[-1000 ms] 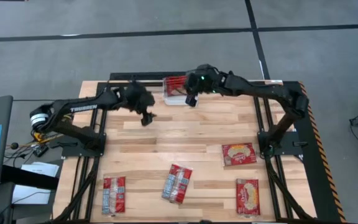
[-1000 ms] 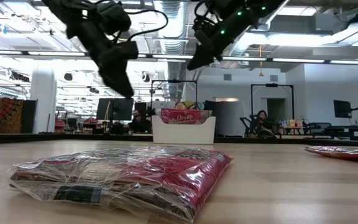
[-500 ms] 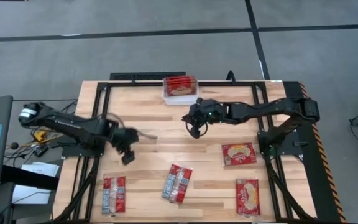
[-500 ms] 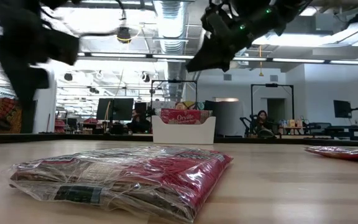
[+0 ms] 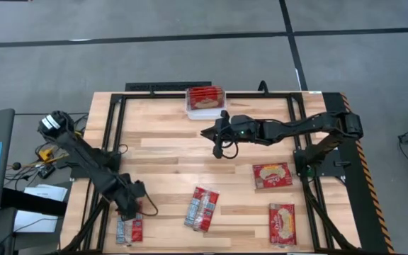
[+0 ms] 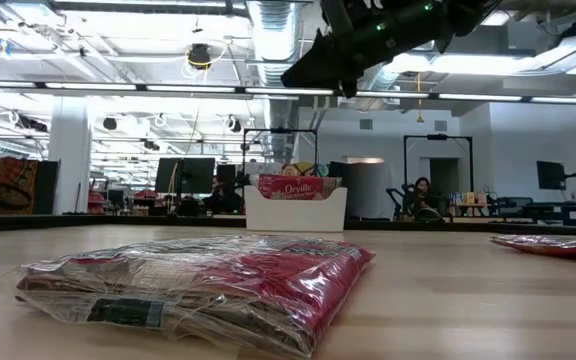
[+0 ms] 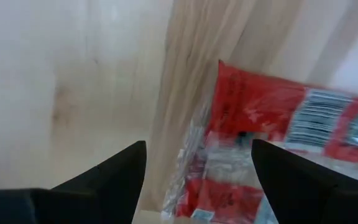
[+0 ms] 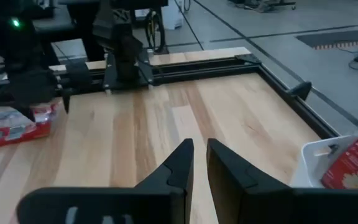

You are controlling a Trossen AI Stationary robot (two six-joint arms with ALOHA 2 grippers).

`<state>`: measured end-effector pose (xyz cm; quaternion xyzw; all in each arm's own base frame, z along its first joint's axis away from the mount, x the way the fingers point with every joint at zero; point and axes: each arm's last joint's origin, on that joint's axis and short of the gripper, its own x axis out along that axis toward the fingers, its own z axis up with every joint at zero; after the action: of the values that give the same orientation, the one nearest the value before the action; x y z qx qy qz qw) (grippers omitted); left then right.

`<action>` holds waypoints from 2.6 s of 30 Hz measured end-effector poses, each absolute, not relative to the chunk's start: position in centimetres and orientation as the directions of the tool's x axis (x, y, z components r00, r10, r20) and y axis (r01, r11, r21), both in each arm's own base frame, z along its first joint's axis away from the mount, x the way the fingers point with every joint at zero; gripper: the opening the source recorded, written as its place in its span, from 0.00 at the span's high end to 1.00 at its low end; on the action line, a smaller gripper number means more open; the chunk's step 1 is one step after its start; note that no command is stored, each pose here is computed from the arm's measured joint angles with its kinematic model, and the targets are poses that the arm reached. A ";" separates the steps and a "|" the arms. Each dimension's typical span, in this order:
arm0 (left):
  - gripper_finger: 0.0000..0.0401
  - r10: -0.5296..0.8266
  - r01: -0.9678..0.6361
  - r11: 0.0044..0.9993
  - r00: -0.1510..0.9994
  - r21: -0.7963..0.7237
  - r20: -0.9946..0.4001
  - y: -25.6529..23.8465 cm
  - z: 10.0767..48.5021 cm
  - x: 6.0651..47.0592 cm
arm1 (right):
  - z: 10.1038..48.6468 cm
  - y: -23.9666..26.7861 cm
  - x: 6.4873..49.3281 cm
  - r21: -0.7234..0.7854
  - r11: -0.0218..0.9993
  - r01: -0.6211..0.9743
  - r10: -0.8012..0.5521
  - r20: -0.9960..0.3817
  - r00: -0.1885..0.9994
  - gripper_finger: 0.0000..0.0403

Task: Sort popcorn bags into baskets
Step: Put the red popcorn bag into the white bin

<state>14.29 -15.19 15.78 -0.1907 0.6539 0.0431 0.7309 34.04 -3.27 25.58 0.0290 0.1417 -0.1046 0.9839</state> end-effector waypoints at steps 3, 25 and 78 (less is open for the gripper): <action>0.31 -0.185 -0.307 0.929 0.106 -0.209 -0.977 -16.1 14.5 14.5 | 25.6 -2.7 34.1 0.027 0.980 0.197 -0.181 -0.287 0.941 0.83; 1.00 0.103 -0.195 0.981 0.488 0.007 -0.866 -11.8 17.8 16.5 | 23.3 -2.0 33.1 0.044 0.970 0.239 -0.181 -0.522 0.834 0.83; 0.61 0.080 0.198 0.918 0.756 0.344 -0.650 5.0 19.7 30.1 | 19.1 0.4 33.5 -0.496 0.801 -0.334 -0.144 -0.702 0.697 0.61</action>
<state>30.06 4.99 19.67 0.2000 0.3478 -0.0324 0.9154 33.52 0.37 19.12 -0.3105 0.3852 0.0548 0.8673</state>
